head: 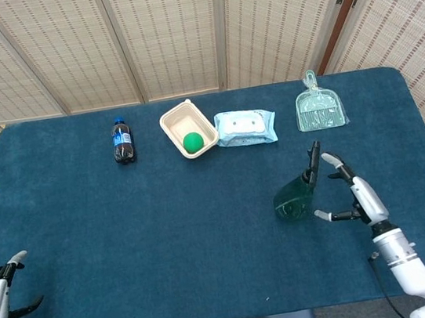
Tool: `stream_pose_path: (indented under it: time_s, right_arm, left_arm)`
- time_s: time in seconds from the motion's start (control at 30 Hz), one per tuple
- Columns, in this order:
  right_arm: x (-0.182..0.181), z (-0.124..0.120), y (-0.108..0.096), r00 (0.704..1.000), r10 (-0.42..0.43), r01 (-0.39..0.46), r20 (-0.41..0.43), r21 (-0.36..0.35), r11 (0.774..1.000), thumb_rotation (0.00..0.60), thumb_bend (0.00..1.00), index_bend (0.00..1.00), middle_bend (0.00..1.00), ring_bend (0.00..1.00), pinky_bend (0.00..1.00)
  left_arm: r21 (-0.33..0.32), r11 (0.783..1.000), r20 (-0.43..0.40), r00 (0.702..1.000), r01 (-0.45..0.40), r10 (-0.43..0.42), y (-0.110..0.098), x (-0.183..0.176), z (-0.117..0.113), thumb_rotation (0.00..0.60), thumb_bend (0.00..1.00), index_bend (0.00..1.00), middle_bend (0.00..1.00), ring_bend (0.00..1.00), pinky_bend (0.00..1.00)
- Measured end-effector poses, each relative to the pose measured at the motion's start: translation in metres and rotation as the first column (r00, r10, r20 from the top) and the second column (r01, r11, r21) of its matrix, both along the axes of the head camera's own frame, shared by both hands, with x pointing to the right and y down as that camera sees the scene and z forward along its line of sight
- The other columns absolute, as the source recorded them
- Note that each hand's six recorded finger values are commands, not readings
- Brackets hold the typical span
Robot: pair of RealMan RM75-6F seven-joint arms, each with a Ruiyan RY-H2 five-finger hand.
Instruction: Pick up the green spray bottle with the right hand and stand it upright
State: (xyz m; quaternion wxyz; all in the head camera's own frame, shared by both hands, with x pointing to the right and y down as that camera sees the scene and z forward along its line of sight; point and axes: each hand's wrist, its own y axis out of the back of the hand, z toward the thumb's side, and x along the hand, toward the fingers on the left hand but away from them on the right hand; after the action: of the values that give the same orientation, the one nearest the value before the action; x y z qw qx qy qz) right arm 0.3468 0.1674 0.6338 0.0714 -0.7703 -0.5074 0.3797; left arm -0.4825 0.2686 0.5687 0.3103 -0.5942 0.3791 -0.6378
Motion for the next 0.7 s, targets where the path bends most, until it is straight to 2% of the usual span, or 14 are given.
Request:
stream_pose_path:
  time_s: [0.17, 0.37, 0.57, 0.67, 0.7]
  right_arm:
    - [0.02, -0.021, 0.001, 0.988, -0.065, 0.06, -0.141, -0.042, 0.997, 0.6, 0.0, 0.0, 0.02, 0.0, 0.2]
    - [0.045, -0.044, 0.003, 0.942, -0.134, 0.107, -0.308, -0.102, 0.989, 0.6, 0.0, 0.0, 0.02, 0.0, 0.2]
    - [0.064, -0.055, 0.006, 0.863, -0.205, 0.155, -0.461, -0.143, 0.977, 0.6, 0.0, 0.0, 0.02, 0.0, 0.2]
    - [0.072, -0.059, 0.008, 0.803, -0.241, 0.188, -0.545, -0.152, 0.97, 0.6, 0.0, 0.0, 0.02, 0.0, 0.2]
    - [0.076, -0.061, 0.008, 0.771, -0.255, 0.205, -0.583, -0.153, 0.967, 0.6, 0.0, 0.0, 0.02, 0.0, 0.2]
  left_arm:
    - [0.005, 1.0, -0.013, 1.0, -0.02, 0.02, -0.008, 0.007, 0.001, 0.6, 0.0, 0.18, 0.35, 0.32, 0.35]
    - [0.016, 0.999, -0.037, 0.999, -0.032, 0.032, -0.018, 0.015, 0.002, 0.6, 0.0, 0.18, 0.35, 0.32, 0.35]
    - [0.027, 0.998, -0.059, 0.997, -0.053, 0.054, -0.027, 0.025, 0.004, 0.6, 0.0, 0.18, 0.35, 0.32, 0.35]
    - [0.037, 0.998, -0.068, 0.996, -0.055, 0.057, -0.031, 0.028, 0.003, 0.6, 0.0, 0.18, 0.35, 0.32, 0.35]
    - [0.039, 0.998, -0.07, 0.996, -0.057, 0.059, -0.032, 0.03, 0.003, 0.6, 0.0, 0.18, 0.35, 0.32, 0.35]
